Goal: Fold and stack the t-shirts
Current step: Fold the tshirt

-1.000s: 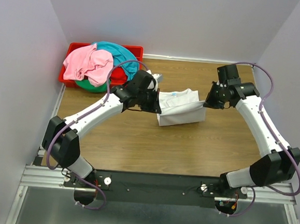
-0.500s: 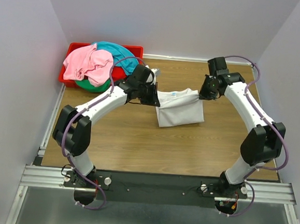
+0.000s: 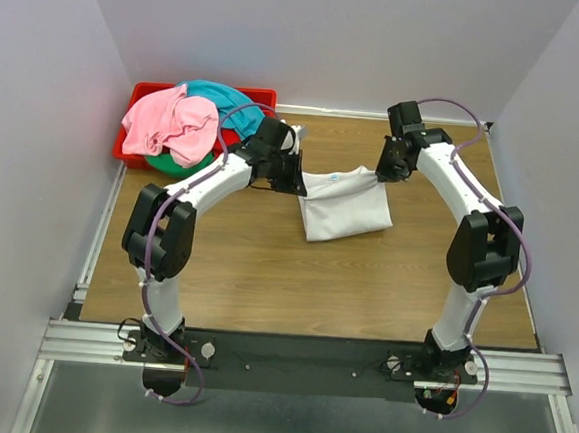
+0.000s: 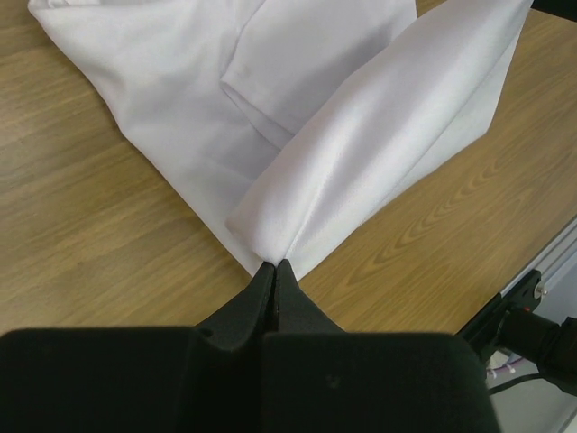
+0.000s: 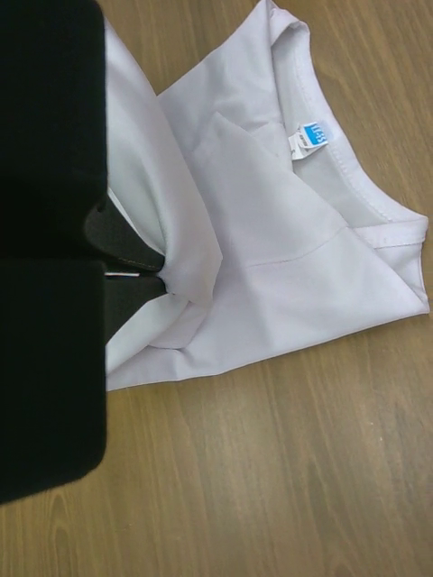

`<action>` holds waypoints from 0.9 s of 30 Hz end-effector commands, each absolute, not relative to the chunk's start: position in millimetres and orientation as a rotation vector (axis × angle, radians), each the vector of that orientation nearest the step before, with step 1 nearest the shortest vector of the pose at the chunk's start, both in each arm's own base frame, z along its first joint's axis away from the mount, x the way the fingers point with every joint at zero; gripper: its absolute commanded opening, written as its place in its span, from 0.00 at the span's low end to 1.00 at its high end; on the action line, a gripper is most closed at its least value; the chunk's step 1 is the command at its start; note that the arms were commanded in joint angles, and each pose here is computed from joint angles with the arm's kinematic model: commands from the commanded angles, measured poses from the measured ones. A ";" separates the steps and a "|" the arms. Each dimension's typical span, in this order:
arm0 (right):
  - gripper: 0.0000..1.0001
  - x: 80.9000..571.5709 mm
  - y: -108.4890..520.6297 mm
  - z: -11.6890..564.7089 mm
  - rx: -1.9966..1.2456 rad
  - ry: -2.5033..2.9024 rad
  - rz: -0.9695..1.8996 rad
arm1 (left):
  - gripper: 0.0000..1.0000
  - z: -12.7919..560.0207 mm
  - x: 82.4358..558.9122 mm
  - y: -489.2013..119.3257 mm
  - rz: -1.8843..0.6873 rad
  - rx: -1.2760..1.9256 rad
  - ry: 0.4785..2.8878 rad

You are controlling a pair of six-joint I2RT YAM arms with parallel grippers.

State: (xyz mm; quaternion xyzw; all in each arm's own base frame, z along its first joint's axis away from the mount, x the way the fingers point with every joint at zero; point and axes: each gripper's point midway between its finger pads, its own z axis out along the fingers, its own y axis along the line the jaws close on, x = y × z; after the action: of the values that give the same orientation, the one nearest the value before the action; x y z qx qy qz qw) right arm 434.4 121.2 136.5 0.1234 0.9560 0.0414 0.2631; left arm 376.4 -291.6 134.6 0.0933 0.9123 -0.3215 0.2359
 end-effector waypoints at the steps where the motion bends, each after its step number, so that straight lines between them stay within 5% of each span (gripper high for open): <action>1: 0.02 456.2 113.1 132.7 0.326 2.549 0.046 | 0.00 134.8 393.6 -287.3 -0.894 0.276 2.482; 13: 0.02 490.8 116.7 106.2 0.343 2.568 0.050 | 0.00 109.7 432.5 -286.4 -0.920 0.221 2.498; 15: 0.02 504.6 118.6 110.5 0.356 2.544 0.078 | 0.16 119.2 451.8 -289.3 -0.935 0.204 2.464; 17: 0.34 516.7 119.9 101.4 0.371 2.557 0.126 | 0.44 133.7 479.4 -294.5 -0.944 0.181 2.413; 18: 0.60 532.2 123.0 120.6 0.369 2.504 0.175 | 0.62 140.1 488.1 -294.3 -0.932 0.168 2.403; 19: 0.68 538.9 124.5 125.3 0.370 2.495 0.229 | 0.70 166.3 506.7 -299.2 -0.939 0.172 2.333; 21: 0.79 550.9 127.8 143.7 0.368 2.448 0.281 | 0.90 189.2 520.1 -298.5 -0.918 0.158 2.289; 24: 0.90 562.3 133.0 180.1 0.315 2.372 0.357 | 0.95 232.3 529.7 -298.6 -0.908 0.168 2.190; 27: 0.91 555.5 133.3 188.1 0.268 2.372 0.383 | 0.95 225.6 521.3 -293.3 -0.889 0.171 2.206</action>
State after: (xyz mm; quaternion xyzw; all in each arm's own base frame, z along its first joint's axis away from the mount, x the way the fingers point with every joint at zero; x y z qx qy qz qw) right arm 559.1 119.6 159.1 0.1392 0.9244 0.1078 0.3384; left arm 531.8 -301.1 209.8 0.0682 0.8589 -0.3562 0.3615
